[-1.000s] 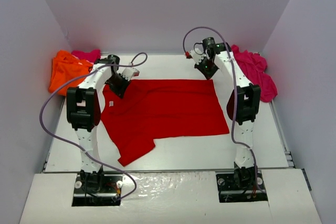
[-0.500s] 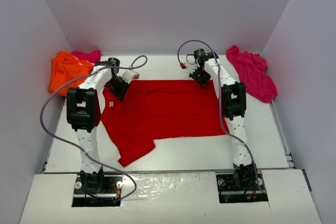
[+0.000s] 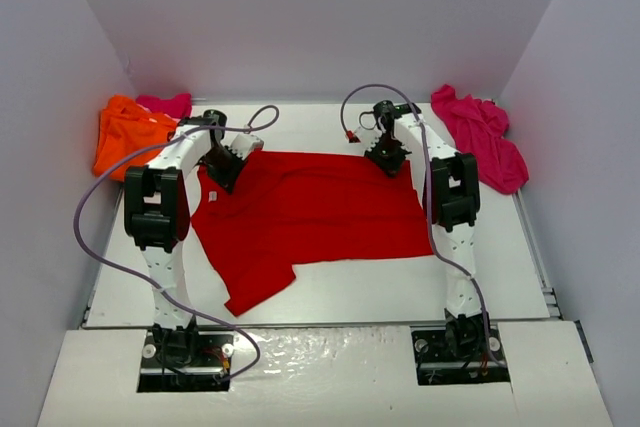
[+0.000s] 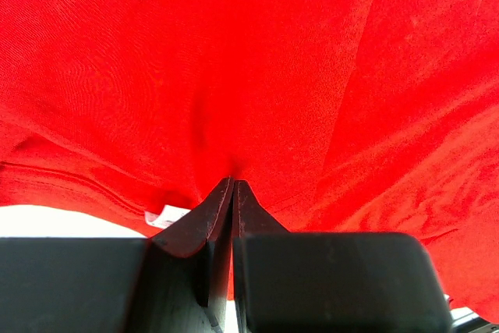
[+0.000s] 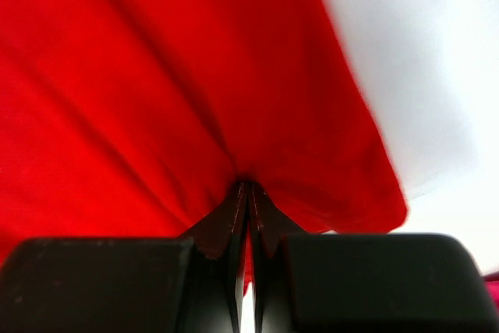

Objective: Fold and stack the t-shirts
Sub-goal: Fold the flattened tshirt in 1/3 of the way

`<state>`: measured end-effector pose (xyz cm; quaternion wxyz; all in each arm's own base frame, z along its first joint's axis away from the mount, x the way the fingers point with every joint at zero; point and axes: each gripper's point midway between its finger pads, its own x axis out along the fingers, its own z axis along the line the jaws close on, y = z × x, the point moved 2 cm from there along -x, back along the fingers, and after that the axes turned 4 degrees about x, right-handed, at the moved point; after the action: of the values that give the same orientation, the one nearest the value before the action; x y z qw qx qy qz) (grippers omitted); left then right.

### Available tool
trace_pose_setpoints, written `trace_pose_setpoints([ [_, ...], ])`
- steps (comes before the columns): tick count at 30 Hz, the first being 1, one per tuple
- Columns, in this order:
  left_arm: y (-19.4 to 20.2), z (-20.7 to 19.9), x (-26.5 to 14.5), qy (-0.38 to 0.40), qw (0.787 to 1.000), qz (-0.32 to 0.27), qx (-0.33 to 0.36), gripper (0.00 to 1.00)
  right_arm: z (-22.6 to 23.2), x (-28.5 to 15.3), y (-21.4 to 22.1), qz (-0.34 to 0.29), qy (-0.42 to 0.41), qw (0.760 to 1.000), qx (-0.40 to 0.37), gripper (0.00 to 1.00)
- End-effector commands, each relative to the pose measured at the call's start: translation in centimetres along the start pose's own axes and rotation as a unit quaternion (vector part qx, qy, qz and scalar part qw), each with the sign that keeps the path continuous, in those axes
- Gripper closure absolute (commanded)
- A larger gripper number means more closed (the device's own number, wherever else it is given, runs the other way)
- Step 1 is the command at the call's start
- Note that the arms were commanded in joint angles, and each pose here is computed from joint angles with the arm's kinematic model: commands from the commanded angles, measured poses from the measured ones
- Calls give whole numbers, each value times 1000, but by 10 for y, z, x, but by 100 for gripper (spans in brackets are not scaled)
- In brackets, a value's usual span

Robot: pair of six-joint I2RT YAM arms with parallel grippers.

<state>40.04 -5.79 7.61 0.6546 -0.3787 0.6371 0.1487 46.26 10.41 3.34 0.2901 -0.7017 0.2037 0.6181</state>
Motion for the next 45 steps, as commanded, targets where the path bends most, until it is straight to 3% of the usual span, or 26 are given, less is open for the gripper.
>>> trace_pose_setpoints([
  [1,-13,1,-35,-30,999,-39,18,100,24,-47,9,-6,-27,999,-27,96],
  [8,-11,0,-35,-32,999,-39,15,100,27,-72,0,-36,-20,999,-27,95],
  [23,-1,-6,-39,-33,999,-39,15,100,69,-67,33,15,-73,996,-46,93],
  [28,2,-10,-48,-36,998,-49,12,100,68,-81,29,-2,-62,997,-40,92],
  [30,8,-19,-53,-14,998,-54,8,100,71,-90,31,-14,-62,998,-27,83],
  [34,23,-41,-66,16,998,-63,24,100,90,-111,60,-11,-62,996,-56,53],
  [39,59,-87,-62,76,994,-19,81,100,111,-111,109,33,-75,994,-70,50],
  [45,104,-118,-44,113,989,38,88,100,133,-88,121,40,-119,991,-46,80],
])
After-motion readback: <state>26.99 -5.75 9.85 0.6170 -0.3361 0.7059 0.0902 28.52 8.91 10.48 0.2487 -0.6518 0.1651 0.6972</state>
